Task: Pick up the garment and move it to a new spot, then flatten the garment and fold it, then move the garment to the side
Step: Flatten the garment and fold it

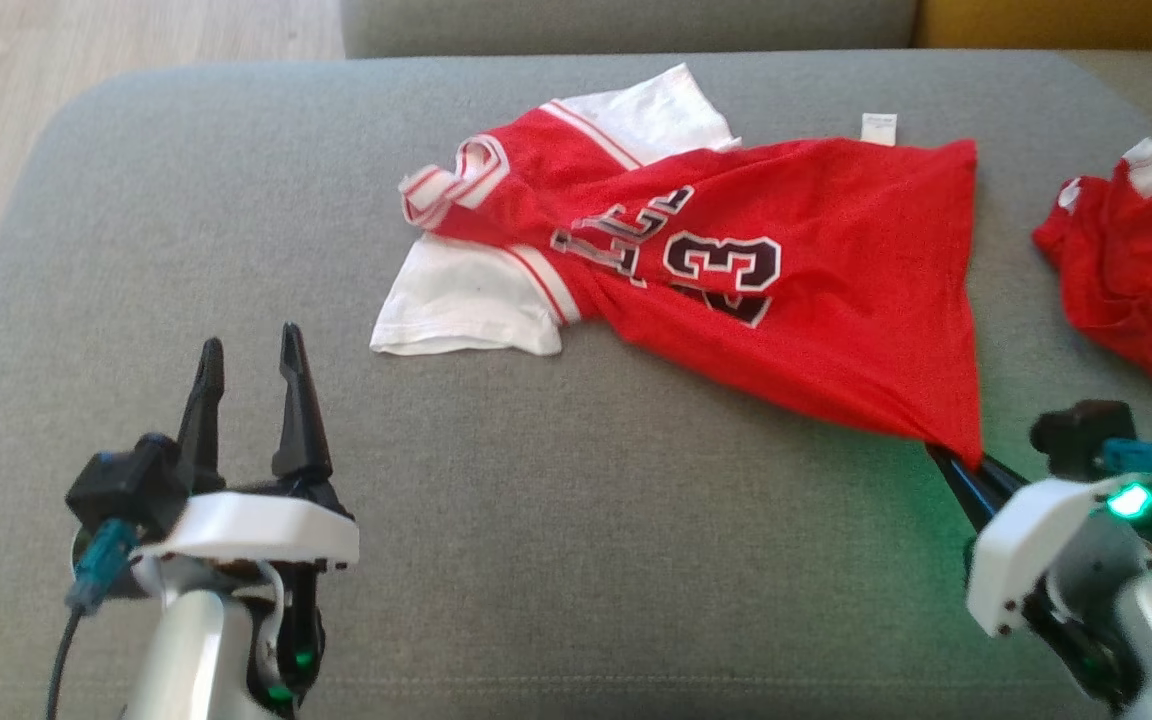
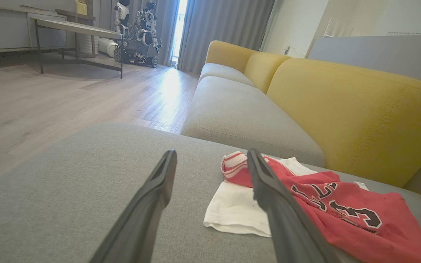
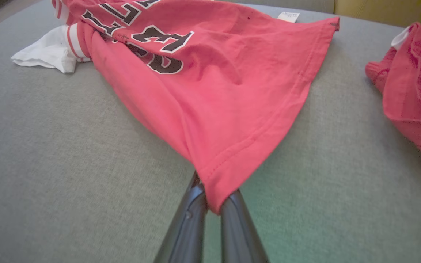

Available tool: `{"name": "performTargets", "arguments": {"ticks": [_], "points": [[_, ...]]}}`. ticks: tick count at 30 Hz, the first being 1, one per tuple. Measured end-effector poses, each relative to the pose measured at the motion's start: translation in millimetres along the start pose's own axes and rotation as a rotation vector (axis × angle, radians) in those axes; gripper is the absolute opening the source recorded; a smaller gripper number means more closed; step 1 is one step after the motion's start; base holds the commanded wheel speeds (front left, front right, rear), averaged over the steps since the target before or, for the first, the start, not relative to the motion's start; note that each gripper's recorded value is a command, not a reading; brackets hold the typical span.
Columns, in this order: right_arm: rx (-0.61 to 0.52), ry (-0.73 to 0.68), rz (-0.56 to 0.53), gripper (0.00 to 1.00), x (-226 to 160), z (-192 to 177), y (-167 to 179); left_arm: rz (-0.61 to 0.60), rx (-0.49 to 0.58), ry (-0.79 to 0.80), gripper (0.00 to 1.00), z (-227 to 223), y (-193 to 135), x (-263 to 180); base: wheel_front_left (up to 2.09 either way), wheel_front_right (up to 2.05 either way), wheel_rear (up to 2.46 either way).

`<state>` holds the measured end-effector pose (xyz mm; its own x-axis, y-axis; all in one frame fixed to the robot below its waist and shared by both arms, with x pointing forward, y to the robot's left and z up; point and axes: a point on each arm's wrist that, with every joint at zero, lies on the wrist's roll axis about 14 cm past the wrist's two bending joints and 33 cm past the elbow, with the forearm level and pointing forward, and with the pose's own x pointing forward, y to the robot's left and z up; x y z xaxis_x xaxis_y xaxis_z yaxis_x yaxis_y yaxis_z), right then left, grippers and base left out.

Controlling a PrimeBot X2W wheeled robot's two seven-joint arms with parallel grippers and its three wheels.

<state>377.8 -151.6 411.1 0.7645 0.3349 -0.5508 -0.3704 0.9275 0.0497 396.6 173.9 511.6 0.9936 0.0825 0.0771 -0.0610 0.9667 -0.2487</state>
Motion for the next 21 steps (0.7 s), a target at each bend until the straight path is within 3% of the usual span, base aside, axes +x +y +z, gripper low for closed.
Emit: {"name": "performTargets", "arguments": {"ticks": [5, 9, 21], "points": [[0.059, 0.083, 0.025, 0.00, -22, -4, 1, -0.007, -0.011, 0.026, 1.00, -8, -4, -9, 0.00, 0.00, 0.00], [0.061, 0.065, 0.014, 0.00, -21, 12, -9, -0.002, -0.008, 0.046, 1.00, -14, -3, -10, 0.00, 0.00, 0.00], [0.114, 0.039, -0.004, 0.00, 38, 45, -35, 0.034, -0.004, 0.078, 1.00, -25, 8, -5, 0.00, 0.00, 0.00]]}}
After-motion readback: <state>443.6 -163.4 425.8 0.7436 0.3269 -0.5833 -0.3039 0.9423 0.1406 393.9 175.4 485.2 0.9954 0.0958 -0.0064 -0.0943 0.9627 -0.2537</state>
